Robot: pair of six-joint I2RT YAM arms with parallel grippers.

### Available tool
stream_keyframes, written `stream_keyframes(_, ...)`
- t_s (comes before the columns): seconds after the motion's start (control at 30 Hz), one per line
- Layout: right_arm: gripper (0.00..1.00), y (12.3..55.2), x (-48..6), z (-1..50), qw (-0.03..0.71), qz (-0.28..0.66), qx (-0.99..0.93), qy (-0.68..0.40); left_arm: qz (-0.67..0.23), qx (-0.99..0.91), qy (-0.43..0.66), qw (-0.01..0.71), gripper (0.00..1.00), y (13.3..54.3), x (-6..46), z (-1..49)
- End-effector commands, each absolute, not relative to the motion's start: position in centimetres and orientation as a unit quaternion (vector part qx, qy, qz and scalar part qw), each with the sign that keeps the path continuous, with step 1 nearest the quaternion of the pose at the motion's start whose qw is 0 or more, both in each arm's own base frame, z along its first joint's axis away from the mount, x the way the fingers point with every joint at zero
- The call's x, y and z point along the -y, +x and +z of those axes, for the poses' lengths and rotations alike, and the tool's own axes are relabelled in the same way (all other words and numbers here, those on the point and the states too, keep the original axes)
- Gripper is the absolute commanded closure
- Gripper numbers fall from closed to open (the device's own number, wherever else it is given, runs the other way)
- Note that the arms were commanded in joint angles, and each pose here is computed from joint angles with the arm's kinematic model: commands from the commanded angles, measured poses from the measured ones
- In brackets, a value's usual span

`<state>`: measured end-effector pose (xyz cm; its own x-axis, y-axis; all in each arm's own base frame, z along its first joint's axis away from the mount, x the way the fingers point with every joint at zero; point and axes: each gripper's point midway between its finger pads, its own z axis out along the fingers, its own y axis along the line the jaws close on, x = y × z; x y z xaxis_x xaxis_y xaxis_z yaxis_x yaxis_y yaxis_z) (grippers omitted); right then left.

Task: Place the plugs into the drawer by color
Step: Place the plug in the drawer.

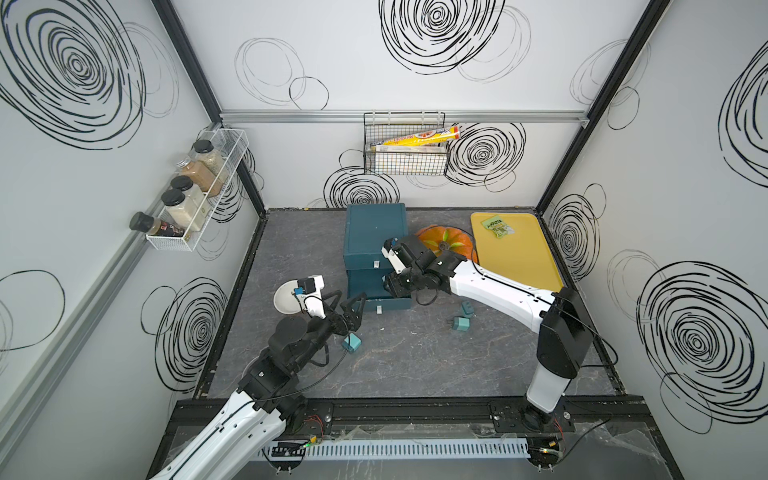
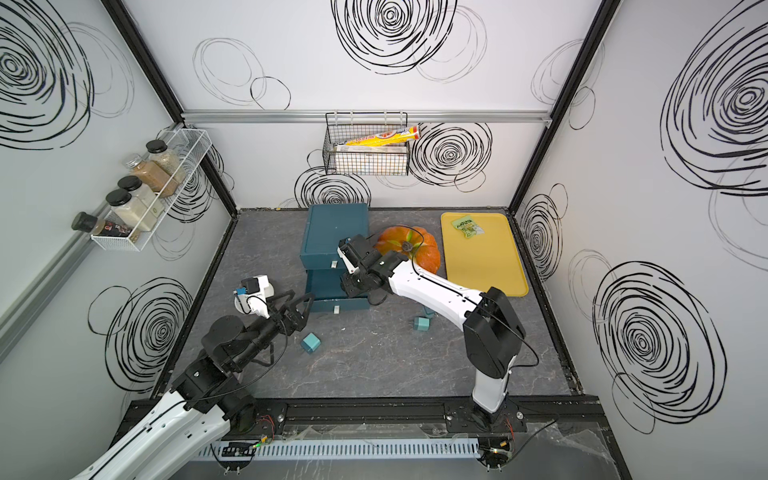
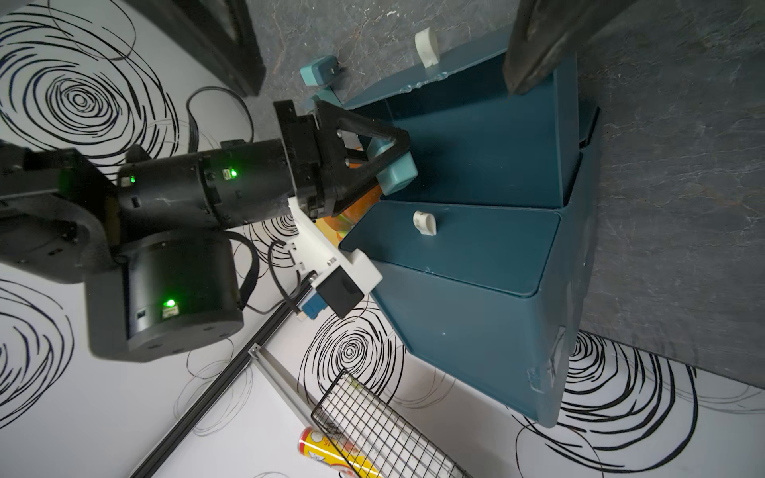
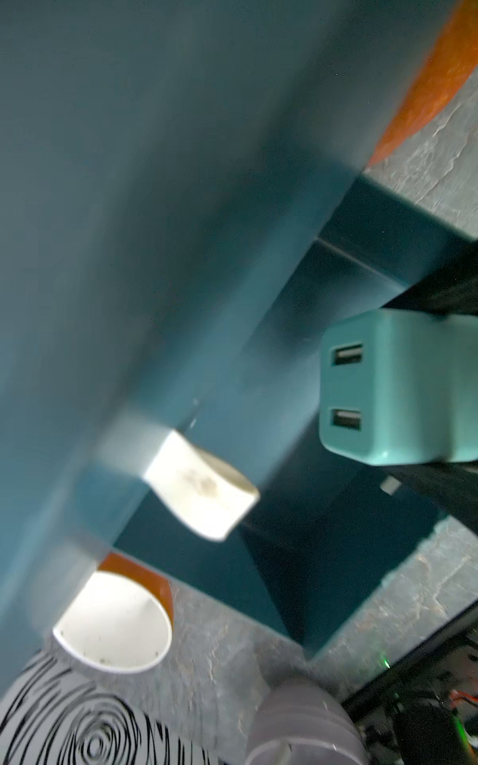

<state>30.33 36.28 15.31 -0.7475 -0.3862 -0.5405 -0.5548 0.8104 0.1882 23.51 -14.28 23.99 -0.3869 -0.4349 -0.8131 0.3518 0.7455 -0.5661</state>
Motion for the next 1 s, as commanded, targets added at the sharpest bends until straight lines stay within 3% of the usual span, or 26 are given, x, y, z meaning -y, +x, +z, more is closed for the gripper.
stream_keyframes(0.0, 0.86, 30.7, -34.7, 13.2, 0.228, 0.1, -0.94, -0.233, -0.348, -0.749, -0.029, 0.564, 0.02, 24.2, 14.3, 24.6)
stream_keyframes(0.27, 0.81, 32.2, -32.9, 13.0, 0.239, 0.017, -0.951, -0.195, -0.309, -0.786, -0.041, 0.535, 0.03, 25.8, 14.3, 21.9)
stream_keyframes(0.47, 0.86, 32.1, -34.4, 14.8, 0.275, 0.01, -0.938, -0.21, -0.277, -0.798, -0.054, 0.532, 0.01, 26.9, 13.5, 21.3)
stream_keyframes(0.63, 0.85, 31.2, -36.8, 18.0, 0.306, 0.041, -0.909, -0.28, -0.263, -0.81, -0.08, 0.518, 0.01, 28.3, 12.2, 19.9)
stream_keyframes(0.97, 0.83, 29.7, -37.6, 16.7, 0.279, 0.019, -0.834, -0.476, -0.269, -0.805, -0.086, 0.521, 0.01, 28.4, 11.8, 19.6)
